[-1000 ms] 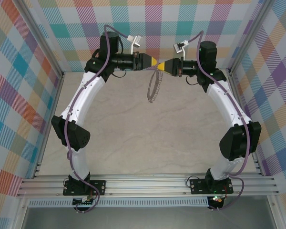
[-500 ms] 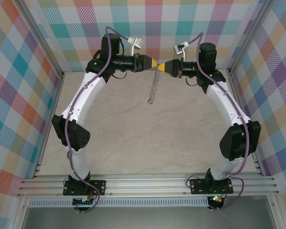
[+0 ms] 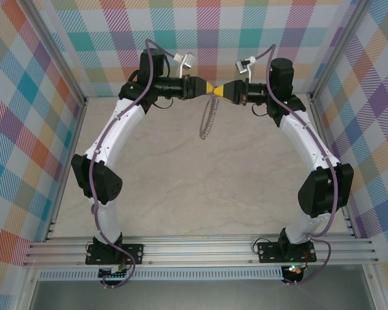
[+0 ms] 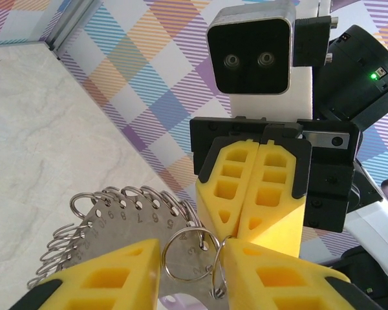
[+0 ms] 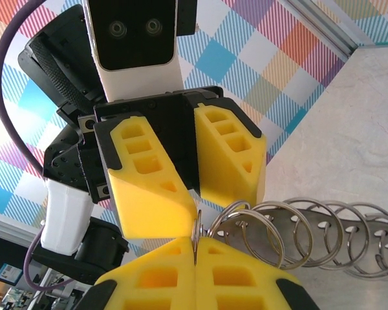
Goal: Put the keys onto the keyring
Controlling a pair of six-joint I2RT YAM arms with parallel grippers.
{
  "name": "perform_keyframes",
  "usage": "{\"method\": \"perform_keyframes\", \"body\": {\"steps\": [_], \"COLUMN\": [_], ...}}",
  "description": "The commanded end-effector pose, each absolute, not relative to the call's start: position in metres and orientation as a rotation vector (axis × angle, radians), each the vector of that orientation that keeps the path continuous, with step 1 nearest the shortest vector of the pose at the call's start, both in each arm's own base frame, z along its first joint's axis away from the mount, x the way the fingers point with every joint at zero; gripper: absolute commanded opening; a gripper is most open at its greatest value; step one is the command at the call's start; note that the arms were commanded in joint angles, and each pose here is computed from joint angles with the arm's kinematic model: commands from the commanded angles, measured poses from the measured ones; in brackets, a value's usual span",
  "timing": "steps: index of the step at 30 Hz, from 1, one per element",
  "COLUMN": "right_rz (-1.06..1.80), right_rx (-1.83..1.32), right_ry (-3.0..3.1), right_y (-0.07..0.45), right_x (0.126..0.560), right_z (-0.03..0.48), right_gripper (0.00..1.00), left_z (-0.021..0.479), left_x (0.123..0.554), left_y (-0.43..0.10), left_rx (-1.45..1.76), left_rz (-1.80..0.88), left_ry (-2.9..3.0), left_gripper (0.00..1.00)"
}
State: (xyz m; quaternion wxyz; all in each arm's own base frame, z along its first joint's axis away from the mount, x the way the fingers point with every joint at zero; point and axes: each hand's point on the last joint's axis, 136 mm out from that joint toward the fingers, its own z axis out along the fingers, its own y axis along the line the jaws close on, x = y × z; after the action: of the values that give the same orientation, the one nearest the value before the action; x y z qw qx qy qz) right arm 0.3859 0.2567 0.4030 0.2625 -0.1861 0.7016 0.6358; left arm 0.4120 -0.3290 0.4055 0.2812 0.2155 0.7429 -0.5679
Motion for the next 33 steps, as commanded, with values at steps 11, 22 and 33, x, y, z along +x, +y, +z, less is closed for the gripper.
{"method": "perform_keyframes", "body": {"steps": [11, 22, 33], "right_rz": [1.712, 1.716, 1.696], "right_rx": [-0.555, -0.554, -0.545], "right_ry": [1.820, 1.816, 1.817], "right_y": [0.254, 0.253, 0.249], "right_x": [0.381, 0.381, 0.379], "right_z": [0.421, 0.422, 0.423], "right_gripper": [0.00, 0.00, 0.00], "left_z": [0.447, 0.449, 0.440], "left_x": [0.388, 0.381, 0.413], "left_y": [-0.337, -0.347, -0.316], "left_rx": [0.660, 0.688, 0.489], "left_rz": [-1.600, -1.618, -1.374], "left_ry": [1.835, 1.828, 1.900], "left_gripper": [0.20, 0.22, 0.36]}}
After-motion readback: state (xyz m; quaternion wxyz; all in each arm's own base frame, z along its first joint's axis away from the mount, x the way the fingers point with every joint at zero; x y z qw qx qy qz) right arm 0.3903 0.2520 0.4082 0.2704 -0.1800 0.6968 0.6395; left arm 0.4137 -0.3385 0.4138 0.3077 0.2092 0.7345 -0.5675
